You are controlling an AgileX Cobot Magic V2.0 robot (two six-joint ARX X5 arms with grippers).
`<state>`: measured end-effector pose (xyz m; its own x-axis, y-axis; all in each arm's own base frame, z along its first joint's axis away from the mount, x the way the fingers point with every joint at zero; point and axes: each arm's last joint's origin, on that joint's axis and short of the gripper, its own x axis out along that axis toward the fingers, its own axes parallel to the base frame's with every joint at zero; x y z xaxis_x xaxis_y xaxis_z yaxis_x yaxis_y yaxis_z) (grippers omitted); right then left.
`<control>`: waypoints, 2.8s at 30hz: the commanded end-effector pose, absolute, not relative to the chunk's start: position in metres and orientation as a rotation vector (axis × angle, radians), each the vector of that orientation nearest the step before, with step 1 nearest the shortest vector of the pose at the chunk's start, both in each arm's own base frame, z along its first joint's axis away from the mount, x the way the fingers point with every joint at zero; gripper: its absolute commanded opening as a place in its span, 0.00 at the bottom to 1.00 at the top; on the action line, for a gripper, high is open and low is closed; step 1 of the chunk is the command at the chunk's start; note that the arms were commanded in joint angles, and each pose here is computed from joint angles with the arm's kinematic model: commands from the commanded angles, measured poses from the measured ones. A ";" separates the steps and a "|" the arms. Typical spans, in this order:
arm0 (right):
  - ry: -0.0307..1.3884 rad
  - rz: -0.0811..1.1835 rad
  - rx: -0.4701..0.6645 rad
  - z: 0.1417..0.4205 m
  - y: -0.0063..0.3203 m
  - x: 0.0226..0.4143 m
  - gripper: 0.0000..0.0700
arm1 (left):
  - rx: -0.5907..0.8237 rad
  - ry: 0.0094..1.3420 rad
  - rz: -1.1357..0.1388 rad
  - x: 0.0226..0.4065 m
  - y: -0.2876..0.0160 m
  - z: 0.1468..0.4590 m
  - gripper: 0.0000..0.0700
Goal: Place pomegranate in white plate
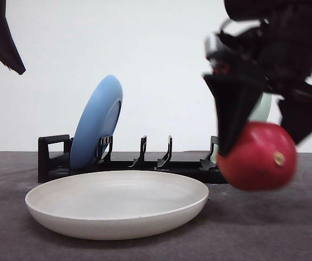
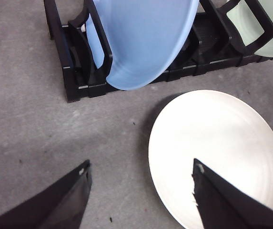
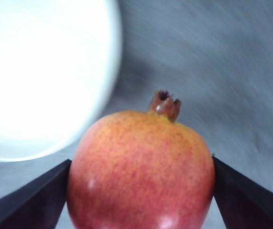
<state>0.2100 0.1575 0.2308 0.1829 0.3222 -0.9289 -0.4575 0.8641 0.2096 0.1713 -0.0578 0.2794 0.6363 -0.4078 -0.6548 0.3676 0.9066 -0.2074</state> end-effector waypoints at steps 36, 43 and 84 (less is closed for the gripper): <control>1.032 0.887 -0.269 0.191 0.268 0.226 0.82 | -0.049 0.741 -0.452 0.173 -0.059 0.283 0.56; 1.032 0.886 -0.264 0.190 0.268 0.227 0.96 | -0.056 0.743 -0.449 0.173 -0.059 0.283 0.56; 0.712 0.598 0.064 0.218 0.075 0.172 0.95 | -0.060 0.785 -0.442 0.171 -0.058 0.280 0.56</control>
<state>0.1712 0.0747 0.2169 0.5928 0.5319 -0.6047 -0.4972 0.8324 0.2448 0.1693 -0.0572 0.2771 0.6152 -0.4015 -0.6785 0.3580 0.9090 -0.2132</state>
